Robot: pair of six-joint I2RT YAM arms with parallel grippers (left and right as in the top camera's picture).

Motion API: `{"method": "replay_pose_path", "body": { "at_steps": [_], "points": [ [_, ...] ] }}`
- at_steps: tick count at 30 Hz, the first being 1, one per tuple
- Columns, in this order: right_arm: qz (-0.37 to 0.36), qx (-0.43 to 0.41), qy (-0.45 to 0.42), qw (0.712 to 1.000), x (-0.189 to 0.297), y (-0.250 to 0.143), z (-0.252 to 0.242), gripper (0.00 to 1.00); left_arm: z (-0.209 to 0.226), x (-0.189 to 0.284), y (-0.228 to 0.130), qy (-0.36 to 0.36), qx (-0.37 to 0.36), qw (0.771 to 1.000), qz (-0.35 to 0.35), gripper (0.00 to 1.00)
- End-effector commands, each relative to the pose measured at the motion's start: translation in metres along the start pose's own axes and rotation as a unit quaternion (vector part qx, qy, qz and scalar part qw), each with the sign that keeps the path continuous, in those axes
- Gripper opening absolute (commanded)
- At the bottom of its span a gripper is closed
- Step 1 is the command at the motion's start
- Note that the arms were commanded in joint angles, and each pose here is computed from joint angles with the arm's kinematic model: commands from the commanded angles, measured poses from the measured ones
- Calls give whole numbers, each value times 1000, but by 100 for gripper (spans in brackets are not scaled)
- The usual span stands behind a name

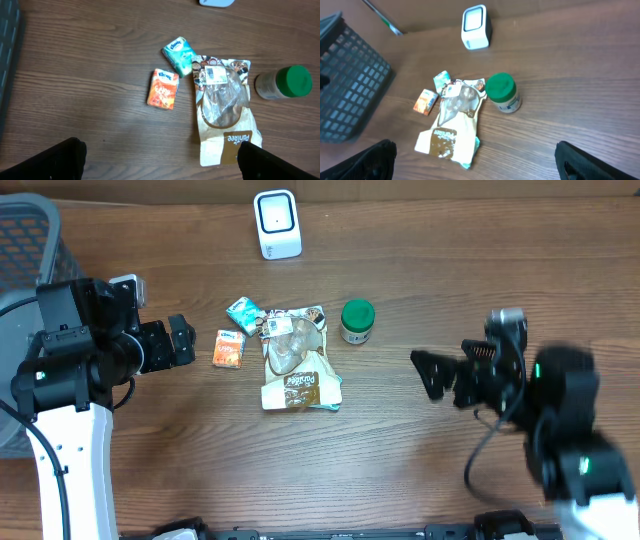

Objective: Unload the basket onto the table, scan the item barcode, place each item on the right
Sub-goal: 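Reach the right gripper toward the green-lidded jar and grasp it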

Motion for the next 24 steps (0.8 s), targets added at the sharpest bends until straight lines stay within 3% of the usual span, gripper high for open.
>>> {"method": "replay_pose_path", "body": {
  "at_steps": [1, 6, 15, 24],
  "points": [
    [34, 6, -7, 999, -11, 31, 9, 100, 2, 3, 4, 5, -4, 1000, -6, 100],
    [123, -23, -34, 992, -44, 46, 3, 100, 2, 3, 4, 5, -4, 1000, -6, 100],
    [158, -26, -10, 987, -116, 48, -12, 100, 2, 3, 4, 5, -4, 1000, -6, 100],
    [175, 54, -160, 970, -171, 58, -15, 100, 2, 3, 4, 5, -4, 1000, -6, 100]
  ]
}}
Point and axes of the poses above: each gripper's point midway between its finger pads, its own x axis back along the fingers, its own z axis along the line the jaws close on, y = z × x, the point moved 2 cm from there along x, back along the fingers, and after that the axes turned 10 degrees about -x, right-handed, at the moved point
